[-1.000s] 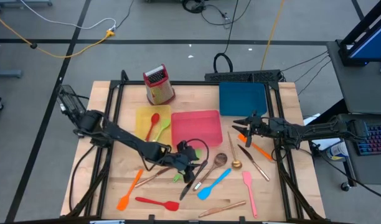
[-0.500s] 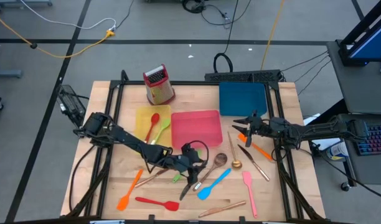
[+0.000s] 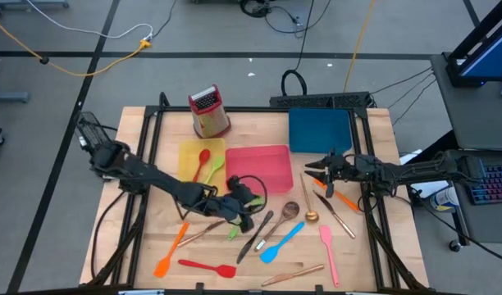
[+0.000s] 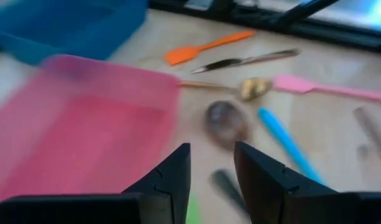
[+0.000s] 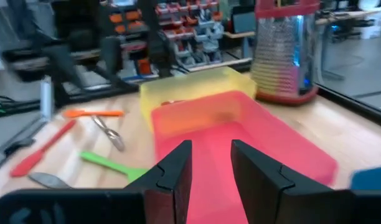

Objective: Pick & Place Kitchen Items
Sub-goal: Put the gold serving spoon into the yellow bin

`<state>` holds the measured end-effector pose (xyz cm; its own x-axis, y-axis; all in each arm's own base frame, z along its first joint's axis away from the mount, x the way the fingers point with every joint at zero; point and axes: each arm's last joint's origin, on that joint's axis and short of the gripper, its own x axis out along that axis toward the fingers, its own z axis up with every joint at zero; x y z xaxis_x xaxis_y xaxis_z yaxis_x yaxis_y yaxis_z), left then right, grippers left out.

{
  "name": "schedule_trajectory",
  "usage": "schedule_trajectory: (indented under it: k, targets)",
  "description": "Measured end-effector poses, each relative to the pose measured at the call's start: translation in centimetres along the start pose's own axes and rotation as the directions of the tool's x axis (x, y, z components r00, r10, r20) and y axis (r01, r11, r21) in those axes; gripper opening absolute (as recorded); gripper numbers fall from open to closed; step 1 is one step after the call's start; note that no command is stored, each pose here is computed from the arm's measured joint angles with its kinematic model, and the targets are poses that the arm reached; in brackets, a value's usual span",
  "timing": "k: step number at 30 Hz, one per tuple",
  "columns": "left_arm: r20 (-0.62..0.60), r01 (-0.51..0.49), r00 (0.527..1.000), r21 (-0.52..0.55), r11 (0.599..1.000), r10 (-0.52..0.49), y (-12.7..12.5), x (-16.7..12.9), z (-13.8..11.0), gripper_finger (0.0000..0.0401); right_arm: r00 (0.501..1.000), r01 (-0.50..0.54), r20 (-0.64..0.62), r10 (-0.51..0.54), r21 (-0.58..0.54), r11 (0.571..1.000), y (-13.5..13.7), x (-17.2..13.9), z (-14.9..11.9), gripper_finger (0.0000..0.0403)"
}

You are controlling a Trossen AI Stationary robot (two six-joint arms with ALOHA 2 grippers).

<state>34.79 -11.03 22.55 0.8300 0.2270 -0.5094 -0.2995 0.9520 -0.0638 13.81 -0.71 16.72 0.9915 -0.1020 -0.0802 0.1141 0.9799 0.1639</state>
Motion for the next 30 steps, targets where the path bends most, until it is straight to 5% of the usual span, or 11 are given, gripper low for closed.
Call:
schedule_trajectory:
  k: [15,30]
  targets:
    - [-0.052,-0.293,0.955,-0.006,0.956,0.293,5.5,-6.4,2.5,0.0129,0.994,-0.066,-0.085,0.075,0.108,0.992,3.4,2.0,0.6,0.0105]
    - [-0.093,-0.425,0.897,0.087,0.901,0.432,9.1,-5.3,3.1,0.0129,0.926,0.141,-0.37,-0.073,0.159,0.977,7.1,5.4,3.2,0.0105]
